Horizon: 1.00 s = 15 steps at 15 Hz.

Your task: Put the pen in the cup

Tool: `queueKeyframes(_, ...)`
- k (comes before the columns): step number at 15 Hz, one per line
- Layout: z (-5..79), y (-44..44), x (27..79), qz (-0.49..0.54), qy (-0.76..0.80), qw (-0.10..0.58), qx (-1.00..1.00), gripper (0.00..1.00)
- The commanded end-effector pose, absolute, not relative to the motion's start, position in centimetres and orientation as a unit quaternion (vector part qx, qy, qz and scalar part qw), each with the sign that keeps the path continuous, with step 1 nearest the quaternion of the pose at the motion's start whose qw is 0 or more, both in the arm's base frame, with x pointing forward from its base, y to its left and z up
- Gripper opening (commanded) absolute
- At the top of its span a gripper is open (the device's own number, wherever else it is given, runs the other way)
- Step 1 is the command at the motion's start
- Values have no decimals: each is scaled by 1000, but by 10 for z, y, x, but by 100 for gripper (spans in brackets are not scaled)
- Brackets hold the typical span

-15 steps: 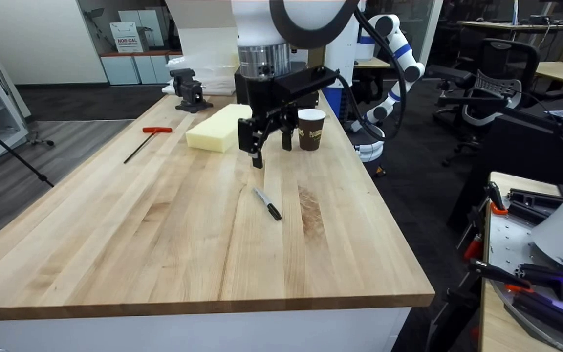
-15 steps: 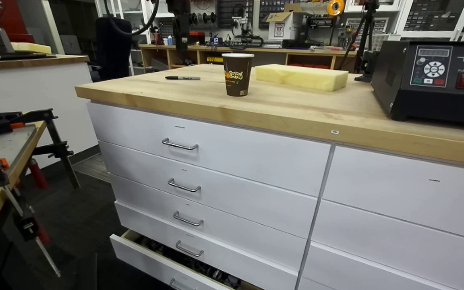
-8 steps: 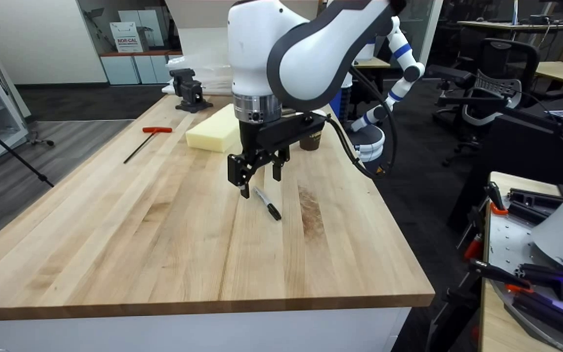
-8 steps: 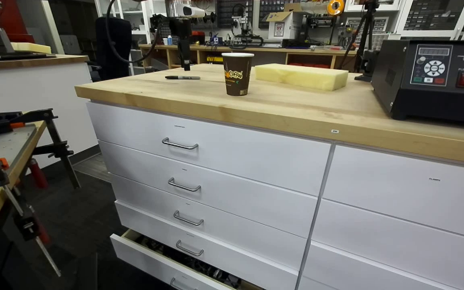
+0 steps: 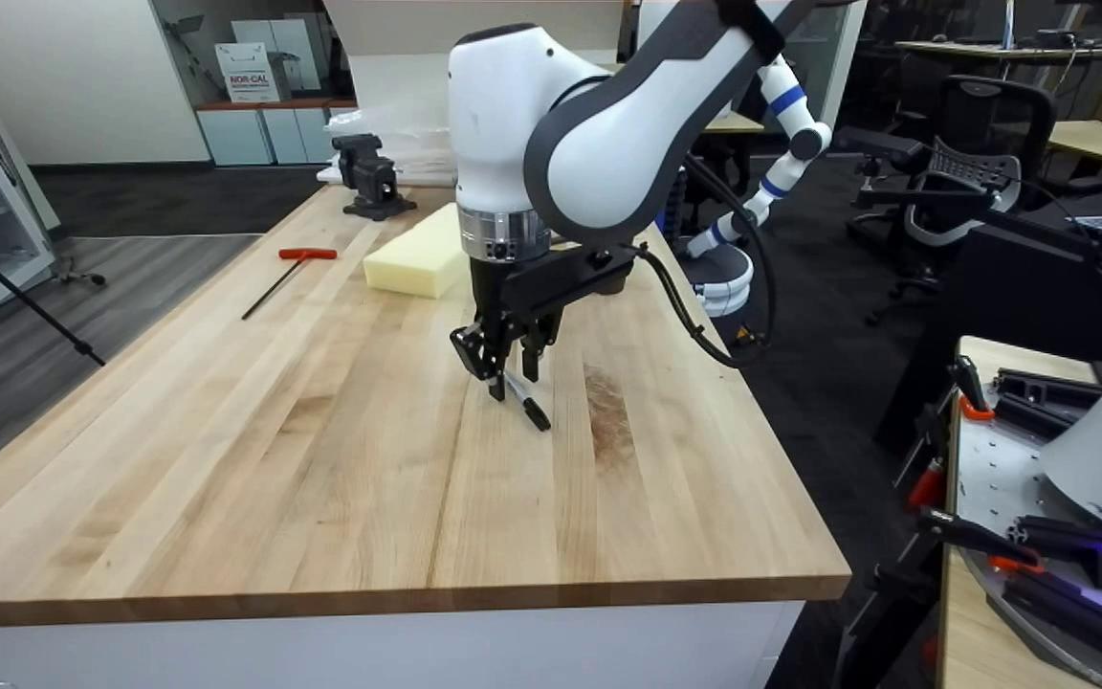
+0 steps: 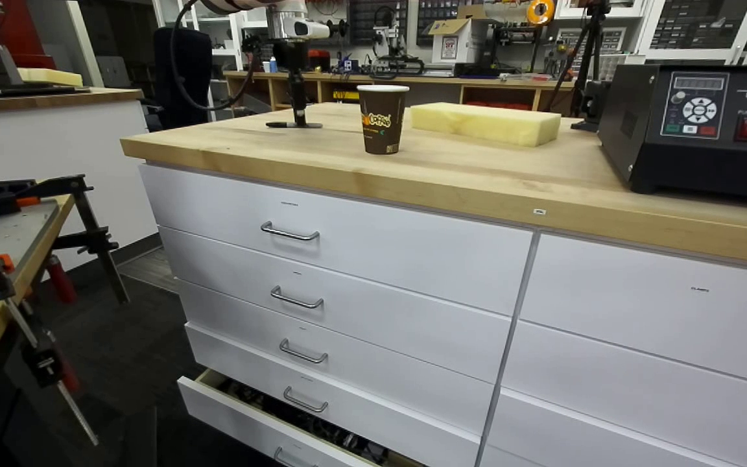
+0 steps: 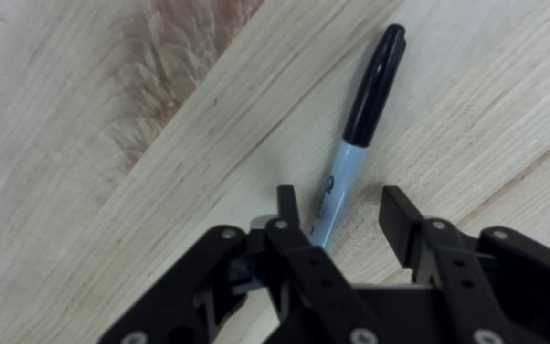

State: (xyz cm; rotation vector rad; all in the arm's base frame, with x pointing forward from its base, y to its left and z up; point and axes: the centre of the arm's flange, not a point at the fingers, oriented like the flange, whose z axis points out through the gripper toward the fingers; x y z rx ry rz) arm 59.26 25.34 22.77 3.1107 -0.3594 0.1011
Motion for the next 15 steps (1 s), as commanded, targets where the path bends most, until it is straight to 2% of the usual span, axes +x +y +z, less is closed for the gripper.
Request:
queueKeyframes(1, 228, 258, 588, 43, -128, 11, 991, 20)
queueKeyframes(3, 233, 258, 589, 40, -128, 10, 991, 7)
queueKeyframes(5, 242, 257, 589, 24, -111, 13, 994, 0)
queueKeyframes(12, 313, 223, 609, 2, -50, 59, 997, 3)
queueKeyframes(15, 342, 185, 624, 39, -43, 69, 996, 3)
